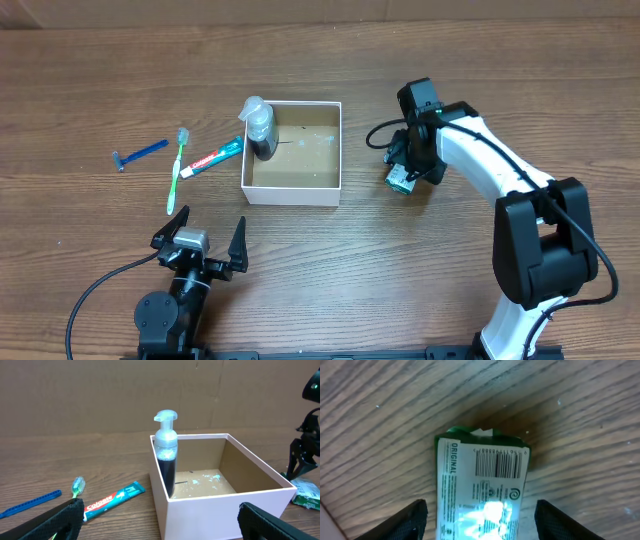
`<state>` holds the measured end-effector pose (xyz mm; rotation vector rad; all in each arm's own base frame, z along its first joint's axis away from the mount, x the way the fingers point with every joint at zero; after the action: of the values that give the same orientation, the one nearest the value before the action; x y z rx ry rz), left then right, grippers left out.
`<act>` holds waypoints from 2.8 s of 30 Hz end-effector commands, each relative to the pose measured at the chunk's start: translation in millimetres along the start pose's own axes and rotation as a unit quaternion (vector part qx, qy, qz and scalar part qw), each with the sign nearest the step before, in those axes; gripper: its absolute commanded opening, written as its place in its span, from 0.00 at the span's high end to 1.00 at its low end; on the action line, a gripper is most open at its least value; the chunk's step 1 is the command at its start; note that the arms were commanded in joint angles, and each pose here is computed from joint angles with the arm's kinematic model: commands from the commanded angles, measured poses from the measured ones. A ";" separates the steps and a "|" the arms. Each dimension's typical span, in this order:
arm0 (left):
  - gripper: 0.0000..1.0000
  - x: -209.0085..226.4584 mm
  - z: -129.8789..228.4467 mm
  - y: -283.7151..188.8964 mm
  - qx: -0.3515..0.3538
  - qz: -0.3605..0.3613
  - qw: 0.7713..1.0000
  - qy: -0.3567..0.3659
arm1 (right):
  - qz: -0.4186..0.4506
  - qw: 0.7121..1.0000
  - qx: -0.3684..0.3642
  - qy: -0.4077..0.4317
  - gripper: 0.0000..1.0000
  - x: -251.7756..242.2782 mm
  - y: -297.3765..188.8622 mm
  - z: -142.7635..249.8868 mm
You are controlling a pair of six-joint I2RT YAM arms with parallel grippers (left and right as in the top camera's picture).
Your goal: Pack container
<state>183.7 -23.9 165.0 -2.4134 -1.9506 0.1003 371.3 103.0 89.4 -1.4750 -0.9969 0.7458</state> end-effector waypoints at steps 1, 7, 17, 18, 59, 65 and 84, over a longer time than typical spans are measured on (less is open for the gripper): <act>0.00 1.2 0.6 -0.2 -0.002 -0.003 1.000 0.011 | -0.003 1.000 -0.011 -0.006 0.29 -2.8 7.9 -1.0; 0.00 1.2 0.6 -0.2 -0.002 -0.003 1.000 0.011 | -0.008 1.000 -0.018 -0.006 0.30 -4.7 18.4 1.6; 0.00 1.2 0.6 -0.2 -0.002 -0.003 1.000 0.011 | -0.001 1.000 -0.006 -0.004 0.37 -8.4 26.4 7.1; 0.00 1.2 0.6 -0.2 -0.002 -0.003 1.000 0.011 | 0.000 1.000 -0.006 -0.004 0.39 -8.6 26.5 7.3; 0.00 1.2 0.6 -0.2 -0.002 -0.003 1.000 0.011 | -0.225 0.944 -0.097 -0.220 0.45 160.4 -112.8 57.6; 0.00 1.2 0.6 -0.2 -0.002 -0.003 1.000 0.011 | -0.214 0.946 -0.083 -0.227 0.44 177.4 -67.6 60.4; 0.00 1.2 0.6 -0.2 -0.002 -0.003 1.000 0.011 | -0.199 0.950 -0.073 -0.229 0.33 179.8 -97.8 47.4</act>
<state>183.7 -23.9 165.0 -2.4134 -1.9506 0.1003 385.1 282.3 140.7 -1.1902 -1.6197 0.7993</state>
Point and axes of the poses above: each gripper's point midway between its finger pads, its own y axis out along the fingers, its own x axis along the line the jaws close on, z = x × y, the point moved 6 cm from there along -y, back along the fingers, and after that the axes turned 2 degrees about y, right-handed, at the moved point
